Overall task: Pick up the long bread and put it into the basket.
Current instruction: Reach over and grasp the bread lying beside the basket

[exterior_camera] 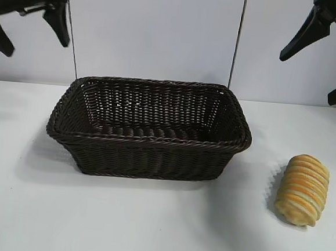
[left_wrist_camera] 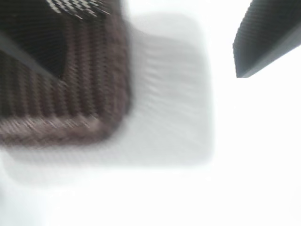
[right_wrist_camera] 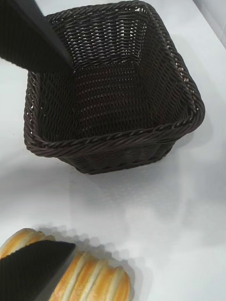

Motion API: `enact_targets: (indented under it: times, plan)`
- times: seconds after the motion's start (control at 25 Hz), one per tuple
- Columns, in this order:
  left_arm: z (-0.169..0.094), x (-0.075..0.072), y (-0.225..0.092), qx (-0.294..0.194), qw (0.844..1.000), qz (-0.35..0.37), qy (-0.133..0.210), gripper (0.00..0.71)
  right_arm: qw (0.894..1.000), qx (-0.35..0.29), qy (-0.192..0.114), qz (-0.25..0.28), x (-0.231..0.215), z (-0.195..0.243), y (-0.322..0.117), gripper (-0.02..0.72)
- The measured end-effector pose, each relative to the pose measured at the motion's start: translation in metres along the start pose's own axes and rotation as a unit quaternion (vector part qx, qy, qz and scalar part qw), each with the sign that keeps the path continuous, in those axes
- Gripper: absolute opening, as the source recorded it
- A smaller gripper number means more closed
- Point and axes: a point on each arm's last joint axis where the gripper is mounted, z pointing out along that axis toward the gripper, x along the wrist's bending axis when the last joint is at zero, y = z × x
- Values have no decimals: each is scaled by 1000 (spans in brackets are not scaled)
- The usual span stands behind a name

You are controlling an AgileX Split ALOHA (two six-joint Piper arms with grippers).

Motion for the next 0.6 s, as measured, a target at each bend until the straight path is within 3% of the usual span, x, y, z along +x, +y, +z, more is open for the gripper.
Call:
enact_targets:
  times: [0.16, 0.28, 0.44, 0.6]
  plan:
    - [-8, 51, -3, -3, 999, -47, 26, 694, 1000, 0, 0, 0, 0, 0, 0, 695]
    - [-20, 77, -8, -12, 996, -80, 20, 694, 1000, 0, 0, 0, 0, 0, 0, 695]
    - [-52, 86, -13, -38, 995, -88, -3, 694, 1000, 0, 0, 0, 0, 0, 0, 695]
    - [-109, 77, -22, -96, 993, -71, -10, 694, 1000, 2, 0, 0, 0, 0, 0, 695]
